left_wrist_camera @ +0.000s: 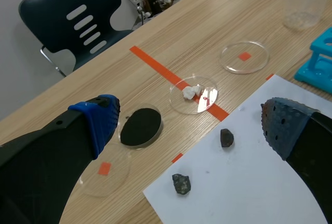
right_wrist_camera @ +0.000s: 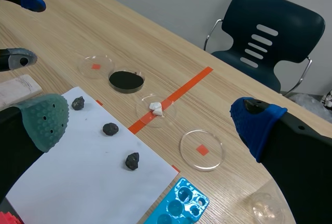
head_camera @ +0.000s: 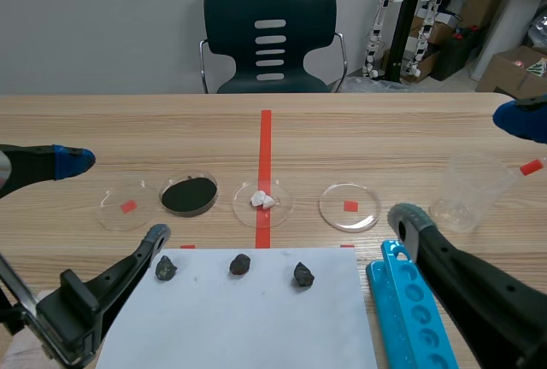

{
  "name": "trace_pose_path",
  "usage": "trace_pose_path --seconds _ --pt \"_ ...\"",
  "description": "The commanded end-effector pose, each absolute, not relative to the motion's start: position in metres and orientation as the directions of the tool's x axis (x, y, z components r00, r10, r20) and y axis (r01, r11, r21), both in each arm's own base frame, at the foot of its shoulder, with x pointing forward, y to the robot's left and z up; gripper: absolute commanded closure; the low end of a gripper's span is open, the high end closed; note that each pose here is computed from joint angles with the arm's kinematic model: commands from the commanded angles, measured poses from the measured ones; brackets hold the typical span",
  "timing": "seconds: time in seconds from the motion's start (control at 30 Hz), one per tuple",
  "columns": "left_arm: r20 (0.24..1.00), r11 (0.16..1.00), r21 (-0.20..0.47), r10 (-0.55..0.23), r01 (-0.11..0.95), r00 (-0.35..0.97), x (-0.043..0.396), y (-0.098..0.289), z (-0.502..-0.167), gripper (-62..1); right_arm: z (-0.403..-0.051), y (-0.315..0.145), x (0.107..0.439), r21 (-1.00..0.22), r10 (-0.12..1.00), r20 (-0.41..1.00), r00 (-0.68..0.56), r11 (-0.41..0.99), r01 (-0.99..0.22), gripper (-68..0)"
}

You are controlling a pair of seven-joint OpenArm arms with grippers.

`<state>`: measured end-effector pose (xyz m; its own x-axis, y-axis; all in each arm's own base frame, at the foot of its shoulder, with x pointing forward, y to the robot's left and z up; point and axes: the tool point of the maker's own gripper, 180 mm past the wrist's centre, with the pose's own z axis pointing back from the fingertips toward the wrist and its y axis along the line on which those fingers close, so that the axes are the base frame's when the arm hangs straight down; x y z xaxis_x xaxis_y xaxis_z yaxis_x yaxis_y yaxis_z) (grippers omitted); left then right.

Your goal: Return to the home posture

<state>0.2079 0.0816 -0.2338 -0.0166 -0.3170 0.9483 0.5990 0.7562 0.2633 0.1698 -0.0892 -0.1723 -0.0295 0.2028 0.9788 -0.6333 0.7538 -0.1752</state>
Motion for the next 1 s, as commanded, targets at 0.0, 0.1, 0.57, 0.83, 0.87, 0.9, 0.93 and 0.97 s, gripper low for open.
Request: trace_pose_path --seconds 0.0,0.1,0.57,0.83,0.87,0.9,0.93,0.97 --pt "0.959 0.756 0.243 -0.282 0.608 -0.032 0.205 0.077 -0.228 -57.2 -0.163 -0.088 0.173 -0.183 0.187 0.98 -0.06 0.754 -0.63 -67.9" --pt "0.962 0.755 0.231 -0.273 0.614 -0.027 0.201 0.076 -0.229 -57.2 -0.164 -0.088 0.173 -0.183 0.189 0.98 -0.058 0.754 -0.63 -67.9" --pt "0.975 0.766 0.163 -0.221 0.622 0.016 0.193 0.075 -0.231 -57.2 -0.164 -0.088 0.173 -0.183 0.189 0.98 -0.058 0.754 -0.63 -67.9" --pt "0.974 0.767 0.146 -0.223 0.625 0.046 0.186 0.076 -0.237 -57.2 -0.164 -0.088 0.173 -0.183 0.189 0.98 -0.058 0.754 -0.63 -67.9" --pt "0.974 0.768 0.144 -0.221 0.624 0.047 0.186 0.076 -0.237 -57.2 -0.164 -0.088 0.173 -0.183 0.189 0.98 -0.058 0.754 -0.63 -67.9" --pt "0.976 0.771 0.136 -0.211 0.622 0.048 0.187 0.076 -0.236 -57.2 -0.164 -0.088 0.173 -0.183 0.189 0.98 -0.058 0.754 -0.63 -67.9" --pt "0.979 0.777 0.124 -0.197 0.618 0.051 0.187 0.076 -0.234 -57.2 -0.164 -0.088 0.173 -0.183 0.189 0.98 -0.058 0.754 -0.63 -67.9" --pt "0.981 0.78 0.115 -0.186 0.615 0.053 0.188 0.076 -0.234 -57.2 -0.164 -0.088 0.173 -0.183 0.189 0.98 -0.058 0.754 -0.63 -67.9"
